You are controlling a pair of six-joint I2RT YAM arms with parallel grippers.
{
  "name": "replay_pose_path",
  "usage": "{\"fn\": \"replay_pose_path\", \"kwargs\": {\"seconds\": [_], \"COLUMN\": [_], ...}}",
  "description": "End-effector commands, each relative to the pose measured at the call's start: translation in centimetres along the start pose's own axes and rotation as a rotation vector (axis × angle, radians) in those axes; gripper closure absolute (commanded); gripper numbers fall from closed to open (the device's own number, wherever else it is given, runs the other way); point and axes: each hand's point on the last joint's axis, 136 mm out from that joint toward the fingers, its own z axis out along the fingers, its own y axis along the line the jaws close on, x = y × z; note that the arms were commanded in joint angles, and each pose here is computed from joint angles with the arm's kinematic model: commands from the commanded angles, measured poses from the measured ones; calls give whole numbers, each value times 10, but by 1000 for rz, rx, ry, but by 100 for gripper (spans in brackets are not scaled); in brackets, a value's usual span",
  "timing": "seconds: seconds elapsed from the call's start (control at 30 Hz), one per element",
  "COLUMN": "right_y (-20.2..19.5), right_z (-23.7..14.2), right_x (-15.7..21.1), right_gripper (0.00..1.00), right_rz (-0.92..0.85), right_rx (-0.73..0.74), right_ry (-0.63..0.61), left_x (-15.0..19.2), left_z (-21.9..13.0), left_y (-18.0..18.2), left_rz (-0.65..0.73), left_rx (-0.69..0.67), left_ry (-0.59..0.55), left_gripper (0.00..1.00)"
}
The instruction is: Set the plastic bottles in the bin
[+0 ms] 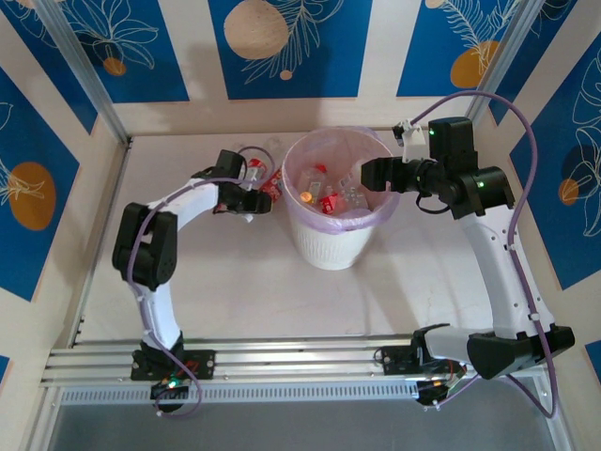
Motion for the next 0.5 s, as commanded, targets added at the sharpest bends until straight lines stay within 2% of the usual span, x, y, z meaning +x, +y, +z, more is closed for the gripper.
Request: {"fn": "replay_pose_path", "kwargs": {"seconds": [0.0,0.17,0.3,0.4,0.47], "right_y": [9,21,44,68,87], "right_z": [-10,-15,-15,-10,-4], "right_x": [-6,-15,-28,-34,-38], "right_gripper": [24,24,24,24,23], "right_rz": [7,9,1,-25,-49], "right_rx": [-32,-63,-135,-200,-236], "right_ry": [-24,-52,-88,-99,-106], "left_x": [-13,-20,-21,-21,-20], "left_z": [-38,-80,-125,-161,-180], "left_y": [-8,2,28,40,31], "left_rz": [13,-36,-86,-141,-144], "left_rx": [-39,-127,-224,-206,-160], "left_ry": [-85,-169,-243,-322,-367], "left_gripper": [54,56,57,62,64]}}
